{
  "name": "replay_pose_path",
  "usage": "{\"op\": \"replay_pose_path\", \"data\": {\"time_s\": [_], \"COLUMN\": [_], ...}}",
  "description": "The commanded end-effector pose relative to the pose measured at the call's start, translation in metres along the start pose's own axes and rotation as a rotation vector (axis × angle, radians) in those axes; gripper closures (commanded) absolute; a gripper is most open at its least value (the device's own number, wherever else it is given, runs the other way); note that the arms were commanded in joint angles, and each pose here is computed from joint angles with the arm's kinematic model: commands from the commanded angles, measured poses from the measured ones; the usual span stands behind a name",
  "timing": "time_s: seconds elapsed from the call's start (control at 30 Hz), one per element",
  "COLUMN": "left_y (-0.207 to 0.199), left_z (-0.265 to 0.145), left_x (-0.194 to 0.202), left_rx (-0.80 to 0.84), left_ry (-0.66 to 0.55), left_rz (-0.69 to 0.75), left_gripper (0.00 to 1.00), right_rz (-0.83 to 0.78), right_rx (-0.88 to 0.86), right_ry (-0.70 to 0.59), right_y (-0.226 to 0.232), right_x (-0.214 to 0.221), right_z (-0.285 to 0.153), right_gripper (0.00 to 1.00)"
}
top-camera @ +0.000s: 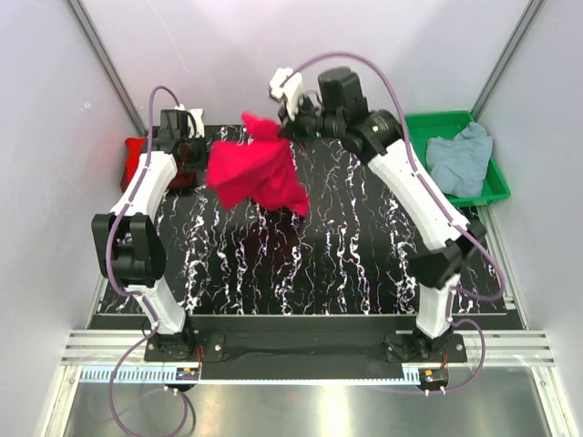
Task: Fold and stack the t-shirts
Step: Flatten the tshirt out
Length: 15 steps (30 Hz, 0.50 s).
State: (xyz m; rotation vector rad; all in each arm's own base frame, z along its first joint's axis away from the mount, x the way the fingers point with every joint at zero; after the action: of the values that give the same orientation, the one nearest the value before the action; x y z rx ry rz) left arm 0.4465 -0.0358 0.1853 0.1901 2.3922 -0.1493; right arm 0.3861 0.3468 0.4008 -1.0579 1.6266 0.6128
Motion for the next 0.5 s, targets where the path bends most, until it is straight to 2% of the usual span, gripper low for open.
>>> {"op": "replay_pose_path", "data": {"time_s": [0.0, 0.03, 0.1, 0.13, 0.17, 0.2, 0.23, 0.3, 0.47], "left_y": [0.003, 0.003, 0.002, 0.001, 0.001, 0.001, 0.001, 0.001, 0.0], "left_z": [-0.018, -0.018, -0.018, -0.018, -0.017, -0.017, -0.016, -0.016, -0.016], "left_x": [-0.034, -0.034, -0.032, -0.032, -0.032, -0.031, -0.031, -0.029, -0.021], "left_rx": [-0.024, -0.023, -0.016, -0.014, -0.011, -0.011, -0.011, -0.014, -0.007], "left_ry": [-0.114, -0.114, -0.111, -0.11, -0.115, -0.115, -0.113, -0.108, -0.095], "left_rz": [-0.004, -0.007, -0.012, -0.018, -0.02, -0.022, -0.022, -0.02, -0.012], "left_gripper": [0.01, 0.01, 0.01, 0.01, 0.01, 0.01, 0.01, 0.01, 0.01], "right_rz": [0.077, 0.117, 0.15, 0.172, 0.174, 0.184, 0.192, 0.198, 0.182], "right_rx": [-0.052, -0.048, -0.004, -0.006, 0.031, 0.048, 0.064, 0.111, 0.187], "right_ry": [0.213, 0.296, 0.364, 0.453, 0.485, 0.512, 0.556, 0.578, 0.408], "right_y": [0.017, 0.024, 0.019, 0.029, 0.026, 0.026, 0.03, 0.023, -0.012], "right_x": [0.072, 0.108, 0.148, 0.189, 0.208, 0.226, 0.251, 0.26, 0.199], "right_z": [-0.009, -0.022, -0.036, -0.05, -0.056, -0.062, -0.071, -0.076, -0.056], "right_gripper": [1.0, 0.99, 0.95, 0.9, 0.82, 0.7, 0.4, 0.38, 0.36]}}
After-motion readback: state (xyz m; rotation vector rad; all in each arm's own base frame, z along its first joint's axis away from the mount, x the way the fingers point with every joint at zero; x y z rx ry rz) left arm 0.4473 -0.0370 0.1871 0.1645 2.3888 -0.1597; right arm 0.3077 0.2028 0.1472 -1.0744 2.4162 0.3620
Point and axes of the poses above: each gripper's point midway between its finger pads, its own z axis out along the fingers, its own y axis along the line the jaws close on, x = y × z, the point moved 2 cm from there along -z, back along the fingers, and after that the axes turned 8 degrees about z, right-handed, at the moved point
